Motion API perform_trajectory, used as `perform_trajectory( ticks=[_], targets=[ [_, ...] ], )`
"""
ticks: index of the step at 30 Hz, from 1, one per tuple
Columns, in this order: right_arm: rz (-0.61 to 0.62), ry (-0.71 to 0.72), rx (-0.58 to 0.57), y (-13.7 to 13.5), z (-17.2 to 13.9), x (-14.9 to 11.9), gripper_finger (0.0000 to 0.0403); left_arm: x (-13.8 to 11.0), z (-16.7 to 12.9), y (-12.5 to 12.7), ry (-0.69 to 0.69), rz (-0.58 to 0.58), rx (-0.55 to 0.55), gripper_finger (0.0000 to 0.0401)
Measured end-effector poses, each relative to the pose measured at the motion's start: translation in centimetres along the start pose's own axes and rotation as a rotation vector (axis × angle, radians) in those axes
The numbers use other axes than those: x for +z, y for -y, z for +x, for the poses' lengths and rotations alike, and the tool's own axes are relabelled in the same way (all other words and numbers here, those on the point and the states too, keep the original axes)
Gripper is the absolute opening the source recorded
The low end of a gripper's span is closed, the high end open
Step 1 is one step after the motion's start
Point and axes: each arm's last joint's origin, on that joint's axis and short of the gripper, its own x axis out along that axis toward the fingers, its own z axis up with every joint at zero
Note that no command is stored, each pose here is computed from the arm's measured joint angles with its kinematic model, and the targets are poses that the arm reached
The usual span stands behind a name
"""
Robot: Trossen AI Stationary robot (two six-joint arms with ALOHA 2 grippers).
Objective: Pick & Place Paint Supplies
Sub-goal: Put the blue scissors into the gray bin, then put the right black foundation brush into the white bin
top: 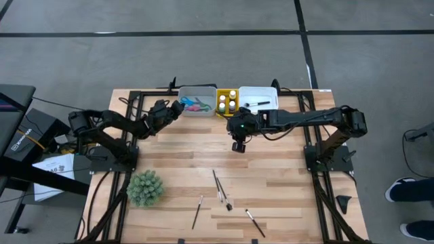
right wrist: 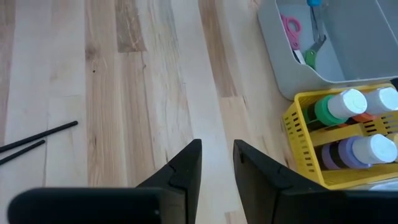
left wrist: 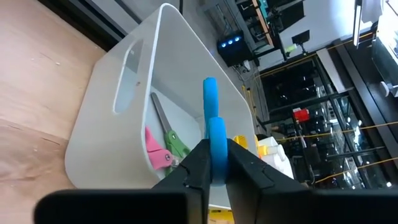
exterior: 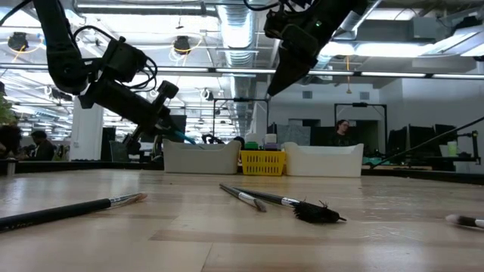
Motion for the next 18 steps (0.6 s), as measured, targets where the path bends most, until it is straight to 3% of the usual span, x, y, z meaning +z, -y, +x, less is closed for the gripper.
perform_trajectory(
  ticks=[8, 18],
  targets=[
    [0.002, 0.013, 0.003, 0.0, 0.0, 0.1, 0.0087, 0.2, 0.0, 0.4, 0.019, -0.019, -0.042, 0.0084],
    [0.002, 0.013, 0.002, 0.0, 0.0, 0.1, 0.0087, 0.5, -0.1, 1.3, 0.042, -0.051, -0.126, 0.0087]
  ],
)
